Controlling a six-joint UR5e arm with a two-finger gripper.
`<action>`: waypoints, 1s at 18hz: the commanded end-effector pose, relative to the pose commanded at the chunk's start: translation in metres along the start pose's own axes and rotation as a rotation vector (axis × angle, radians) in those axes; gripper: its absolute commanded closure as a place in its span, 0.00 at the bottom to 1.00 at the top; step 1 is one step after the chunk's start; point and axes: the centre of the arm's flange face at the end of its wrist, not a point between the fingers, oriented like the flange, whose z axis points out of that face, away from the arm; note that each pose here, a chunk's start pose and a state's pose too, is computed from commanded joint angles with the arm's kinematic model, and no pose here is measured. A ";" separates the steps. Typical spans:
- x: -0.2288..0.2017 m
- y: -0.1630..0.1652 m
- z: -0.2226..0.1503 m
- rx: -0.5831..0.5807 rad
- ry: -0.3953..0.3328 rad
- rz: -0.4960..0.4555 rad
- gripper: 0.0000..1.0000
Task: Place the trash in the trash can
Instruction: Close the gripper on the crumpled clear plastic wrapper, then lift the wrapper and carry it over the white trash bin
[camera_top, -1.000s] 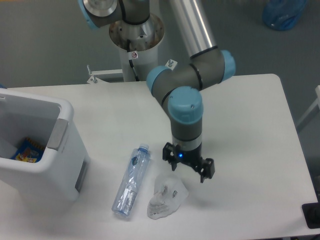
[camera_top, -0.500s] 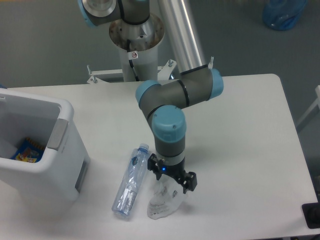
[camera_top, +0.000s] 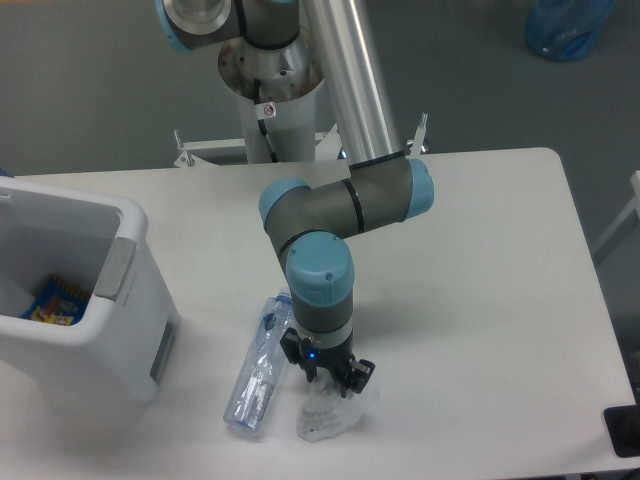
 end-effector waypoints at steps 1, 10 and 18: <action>0.000 0.000 -0.002 0.003 -0.001 -0.006 1.00; -0.001 -0.012 -0.097 0.198 0.020 -0.116 1.00; 0.044 -0.023 -0.232 0.457 0.087 -0.151 1.00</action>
